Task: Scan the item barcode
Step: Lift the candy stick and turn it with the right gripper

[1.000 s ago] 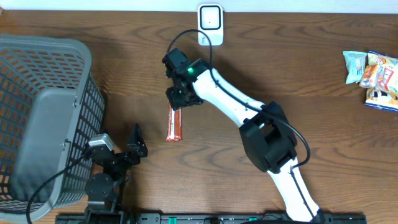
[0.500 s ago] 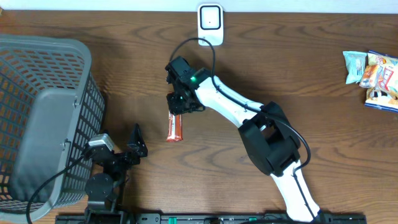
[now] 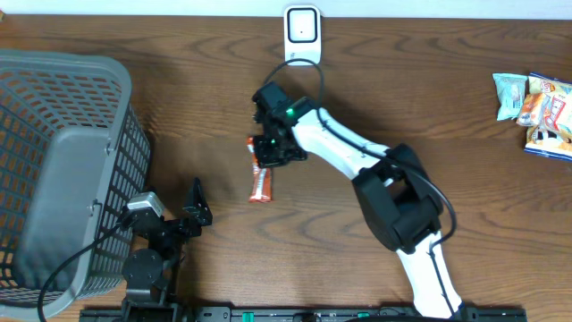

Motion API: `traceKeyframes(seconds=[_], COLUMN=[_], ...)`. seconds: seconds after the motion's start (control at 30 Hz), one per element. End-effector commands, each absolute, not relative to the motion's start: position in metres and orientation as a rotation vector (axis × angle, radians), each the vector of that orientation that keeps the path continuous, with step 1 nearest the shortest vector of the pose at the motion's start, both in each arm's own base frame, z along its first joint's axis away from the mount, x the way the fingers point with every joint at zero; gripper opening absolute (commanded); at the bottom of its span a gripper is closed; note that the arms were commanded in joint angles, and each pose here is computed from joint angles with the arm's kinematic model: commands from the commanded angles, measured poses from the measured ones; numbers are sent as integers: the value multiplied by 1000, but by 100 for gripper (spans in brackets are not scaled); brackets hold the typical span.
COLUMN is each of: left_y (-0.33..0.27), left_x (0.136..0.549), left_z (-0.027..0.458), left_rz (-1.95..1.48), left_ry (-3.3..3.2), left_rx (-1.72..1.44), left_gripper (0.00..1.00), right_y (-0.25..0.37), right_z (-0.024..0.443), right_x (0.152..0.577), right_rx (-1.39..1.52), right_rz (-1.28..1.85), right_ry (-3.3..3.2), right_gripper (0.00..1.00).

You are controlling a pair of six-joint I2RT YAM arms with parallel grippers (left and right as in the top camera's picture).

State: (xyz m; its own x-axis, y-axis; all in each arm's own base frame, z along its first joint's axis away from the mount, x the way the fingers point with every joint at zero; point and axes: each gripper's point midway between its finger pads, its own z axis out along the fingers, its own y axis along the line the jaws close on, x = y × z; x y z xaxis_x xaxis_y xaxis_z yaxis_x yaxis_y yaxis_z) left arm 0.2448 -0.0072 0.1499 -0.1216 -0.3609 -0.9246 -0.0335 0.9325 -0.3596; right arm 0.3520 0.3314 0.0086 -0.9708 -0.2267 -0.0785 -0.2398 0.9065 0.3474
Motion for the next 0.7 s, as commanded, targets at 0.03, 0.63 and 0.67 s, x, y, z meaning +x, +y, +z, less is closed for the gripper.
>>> traceKeyframes(seconds=[0.03, 0.63, 0.67], left_y=[-4, -4, -4], left_x=[244, 244, 244], left_z=[132, 132, 132], left_rz=[-267, -267, -267], left_ry=[1726, 1726, 1726], left_rx=[-323, -323, -323], left_gripper=[98, 98, 98], right_y=[311, 258, 259], right_z=[72, 144, 139], right_x=[378, 371, 373], right_rx=[-225, -104, -105], right_rz=[555, 333, 333], right_ry=[2901, 2800, 2799], right_gripper=[1, 86, 93])
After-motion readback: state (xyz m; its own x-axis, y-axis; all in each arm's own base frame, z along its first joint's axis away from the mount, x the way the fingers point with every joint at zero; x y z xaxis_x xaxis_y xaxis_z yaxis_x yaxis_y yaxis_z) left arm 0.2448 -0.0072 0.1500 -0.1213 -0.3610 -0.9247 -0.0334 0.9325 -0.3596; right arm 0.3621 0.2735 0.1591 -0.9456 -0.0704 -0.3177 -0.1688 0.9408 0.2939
